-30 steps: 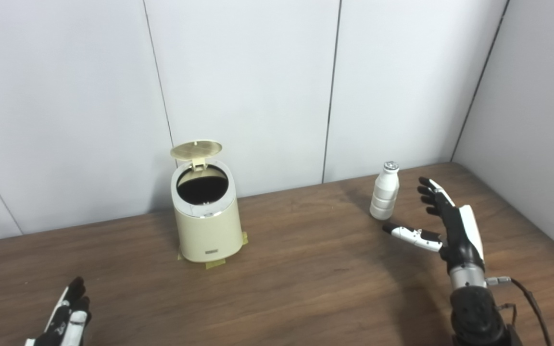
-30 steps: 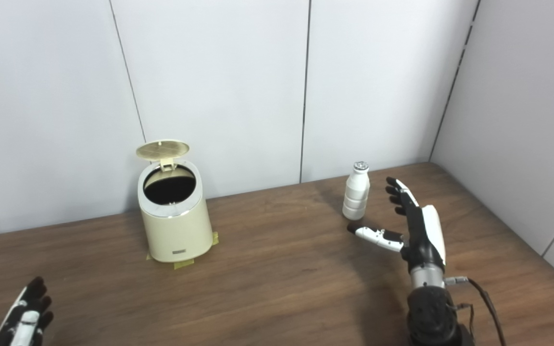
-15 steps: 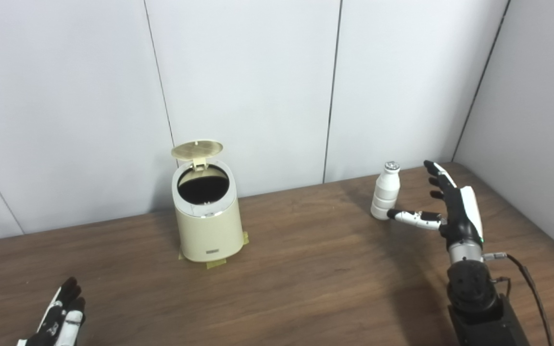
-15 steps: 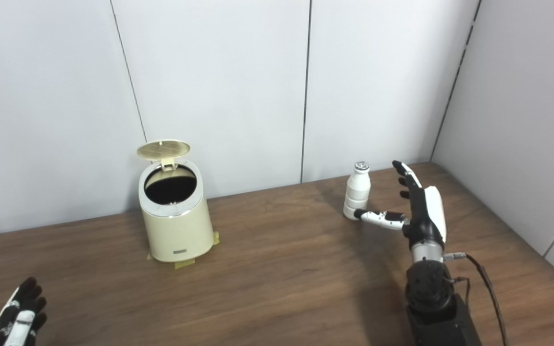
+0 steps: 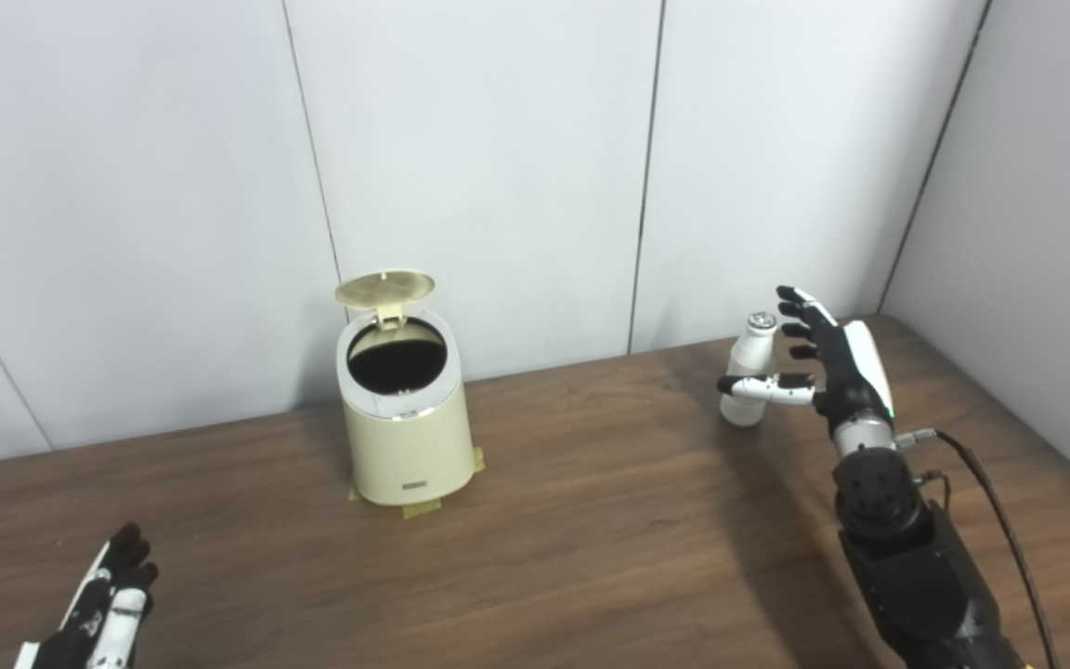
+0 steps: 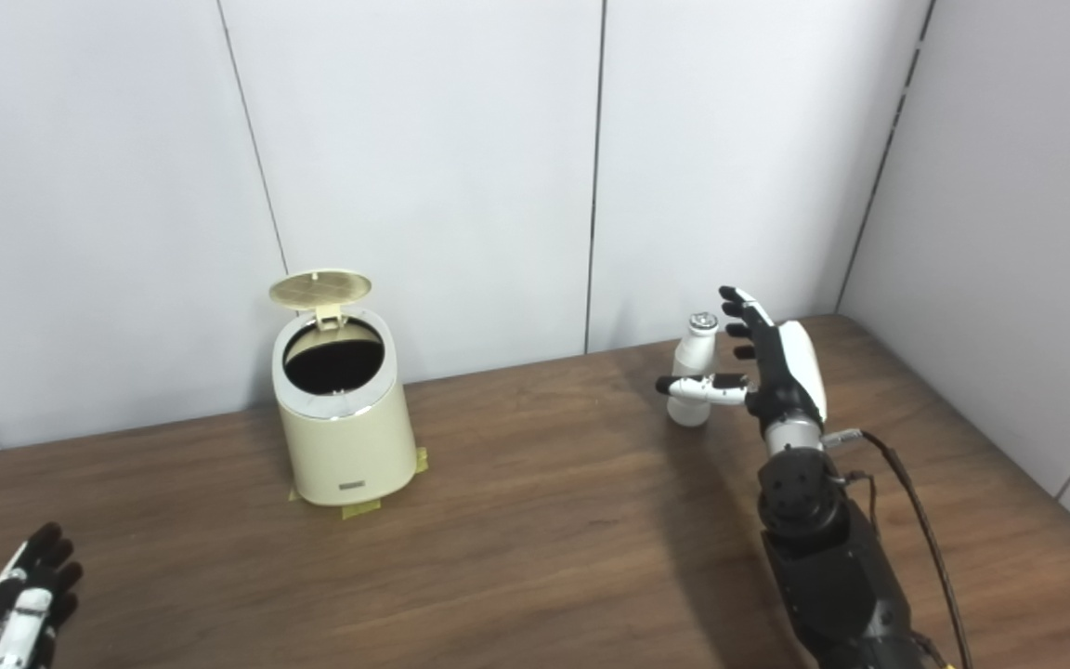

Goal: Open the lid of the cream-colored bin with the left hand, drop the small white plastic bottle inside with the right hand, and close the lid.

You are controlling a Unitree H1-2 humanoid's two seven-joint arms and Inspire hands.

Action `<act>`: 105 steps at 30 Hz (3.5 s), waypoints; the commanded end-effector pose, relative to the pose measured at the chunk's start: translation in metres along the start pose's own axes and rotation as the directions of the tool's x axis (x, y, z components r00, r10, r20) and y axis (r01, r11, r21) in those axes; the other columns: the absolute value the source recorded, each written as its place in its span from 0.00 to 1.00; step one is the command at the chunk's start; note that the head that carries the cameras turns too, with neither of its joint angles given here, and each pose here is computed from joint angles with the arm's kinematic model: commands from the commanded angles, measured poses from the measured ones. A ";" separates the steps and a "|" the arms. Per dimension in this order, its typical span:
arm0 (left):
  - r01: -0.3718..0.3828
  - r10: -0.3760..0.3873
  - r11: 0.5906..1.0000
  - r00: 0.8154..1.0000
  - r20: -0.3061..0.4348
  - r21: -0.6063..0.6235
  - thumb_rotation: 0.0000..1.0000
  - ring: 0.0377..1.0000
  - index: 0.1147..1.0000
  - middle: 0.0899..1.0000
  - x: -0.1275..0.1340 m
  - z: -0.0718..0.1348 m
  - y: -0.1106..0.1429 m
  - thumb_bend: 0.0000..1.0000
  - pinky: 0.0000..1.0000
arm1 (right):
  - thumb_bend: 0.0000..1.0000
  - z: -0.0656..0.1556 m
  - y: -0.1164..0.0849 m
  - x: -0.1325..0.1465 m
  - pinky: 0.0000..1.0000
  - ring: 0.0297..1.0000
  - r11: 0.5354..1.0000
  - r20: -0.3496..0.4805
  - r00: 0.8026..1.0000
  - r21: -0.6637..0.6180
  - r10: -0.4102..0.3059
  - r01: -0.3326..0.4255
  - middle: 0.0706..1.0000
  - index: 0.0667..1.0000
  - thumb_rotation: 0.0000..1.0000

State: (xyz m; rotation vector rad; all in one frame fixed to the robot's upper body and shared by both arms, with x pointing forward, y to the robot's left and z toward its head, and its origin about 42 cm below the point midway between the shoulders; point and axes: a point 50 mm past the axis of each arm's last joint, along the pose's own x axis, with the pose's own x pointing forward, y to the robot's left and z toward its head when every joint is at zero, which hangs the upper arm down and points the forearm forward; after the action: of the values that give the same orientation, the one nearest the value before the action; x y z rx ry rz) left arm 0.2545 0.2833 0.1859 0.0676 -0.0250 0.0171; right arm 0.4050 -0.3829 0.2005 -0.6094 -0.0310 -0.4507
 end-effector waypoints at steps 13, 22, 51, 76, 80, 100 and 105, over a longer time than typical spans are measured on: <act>-0.003 0.002 1.000 0.997 0.080 0.020 0.63 0.95 1.00 0.95 0.012 0.026 -0.001 0.27 0.97 | 0.88 0.026 -0.012 0.036 0.79 0.83 0.997 0.013 1.000 0.074 -0.013 0.012 0.85 0.84 0.11; -0.002 0.000 1.000 0.997 0.074 0.022 0.56 0.95 0.99 0.95 0.010 0.030 -0.004 0.26 0.98 | 0.85 0.015 -0.021 0.039 0.79 0.83 0.998 -0.029 0.999 0.053 -0.030 0.031 0.85 0.85 0.13; 0.012 -0.013 1.000 0.997 0.081 0.016 0.45 0.97 1.00 0.96 0.005 0.034 -0.002 0.23 1.00 | 0.86 -0.010 -0.008 0.035 0.64 0.69 1.000 -0.036 0.999 0.018 -0.009 0.010 0.74 0.75 0.01; 0.010 -0.013 1.000 0.997 0.075 0.028 0.45 0.98 1.00 0.96 0.002 0.033 -0.003 0.25 1.00 | 0.52 -0.013 -0.009 0.036 0.32 0.37 0.993 -0.018 0.994 0.041 -0.108 0.109 0.38 0.49 0.00; 0.008 -0.009 1.000 0.997 0.073 0.019 0.45 0.97 0.99 0.96 0.001 0.031 -0.004 0.26 1.00 | 0.52 -0.014 -0.009 0.037 0.32 0.37 0.993 -0.013 0.994 0.036 -0.111 0.111 0.38 0.49 0.00; -0.060 0.063 0.997 0.996 0.068 -0.048 0.48 0.95 1.00 0.94 0.000 0.018 -0.016 0.30 1.00 | 0.51 0.068 0.008 -0.010 0.34 0.37 0.989 0.297 0.952 0.141 -0.075 0.034 0.45 0.50 0.00; -0.067 0.070 0.997 0.996 0.054 -0.048 0.54 0.96 1.00 0.94 -0.004 0.010 -0.021 0.34 1.00 | 0.52 0.113 0.021 -0.031 0.34 0.38 0.991 0.387 0.922 0.130 -0.029 -0.023 0.45 0.49 0.00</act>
State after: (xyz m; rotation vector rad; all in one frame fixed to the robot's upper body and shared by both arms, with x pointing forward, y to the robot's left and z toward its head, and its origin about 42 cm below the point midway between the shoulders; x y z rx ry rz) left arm 0.2495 0.2623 0.1895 0.0134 -0.0258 0.0770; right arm 0.3940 -0.3037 0.2436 -0.5472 -0.3432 -0.3240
